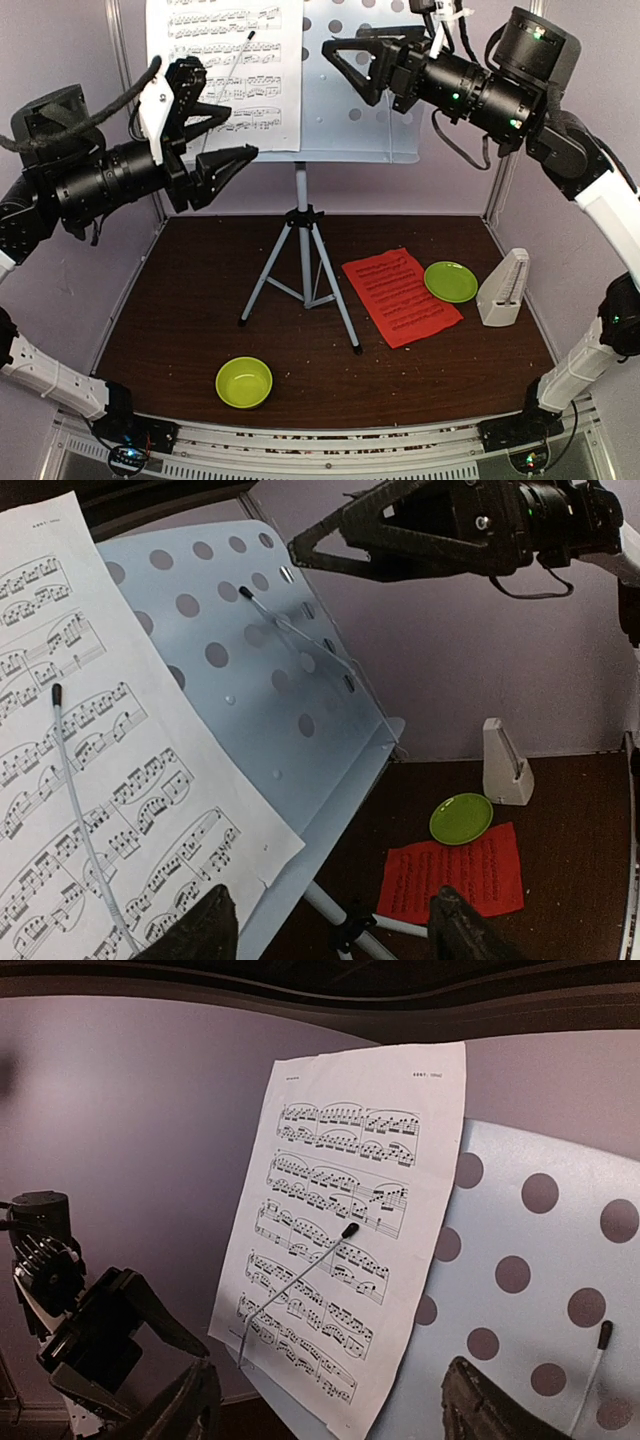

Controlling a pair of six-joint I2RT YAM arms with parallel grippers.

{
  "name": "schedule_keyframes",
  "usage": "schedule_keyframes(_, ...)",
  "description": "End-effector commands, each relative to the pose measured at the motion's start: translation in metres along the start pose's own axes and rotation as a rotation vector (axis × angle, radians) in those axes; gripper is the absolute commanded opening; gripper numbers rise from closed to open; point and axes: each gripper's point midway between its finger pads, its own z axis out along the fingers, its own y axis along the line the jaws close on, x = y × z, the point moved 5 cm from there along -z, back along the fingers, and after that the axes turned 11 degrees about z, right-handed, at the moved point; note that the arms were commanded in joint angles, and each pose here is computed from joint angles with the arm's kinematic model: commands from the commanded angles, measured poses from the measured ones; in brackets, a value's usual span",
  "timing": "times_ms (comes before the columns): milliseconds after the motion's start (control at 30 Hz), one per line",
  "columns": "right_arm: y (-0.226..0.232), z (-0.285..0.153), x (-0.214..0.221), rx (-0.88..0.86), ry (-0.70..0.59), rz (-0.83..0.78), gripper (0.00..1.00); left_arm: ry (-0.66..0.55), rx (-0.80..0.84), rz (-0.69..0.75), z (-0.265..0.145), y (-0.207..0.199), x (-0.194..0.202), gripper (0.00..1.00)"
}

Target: Set up the instrument practice props

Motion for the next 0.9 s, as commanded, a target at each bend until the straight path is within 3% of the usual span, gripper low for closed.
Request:
schedule_keyframes(0,-0.009,-0.031,0.026,0.057,0.111,0.053,0.79,0.043,0.076,-0.076,-0.003,-0.025,0.02,0.68)
schedule_keyframes(300,-0.052,-0.114,0.101,0.281,0.29,0.191,0.81,0.173,0.142,-0.155,0.013,-0.072,0.063,0.67)
schedule_keyframes(567,-0.069,-0.18,0.234,0.405,0.604,0.119,0.77,0.124,0.002,-0.332,0.011,-0.074,0.082,0.67)
schedule_keyframes(867,-0.08,-0.213,0.328,0.489,0.774,-0.031,0.75,0.171,-0.03,-0.37,0.022,-0.076,0.087,0.67)
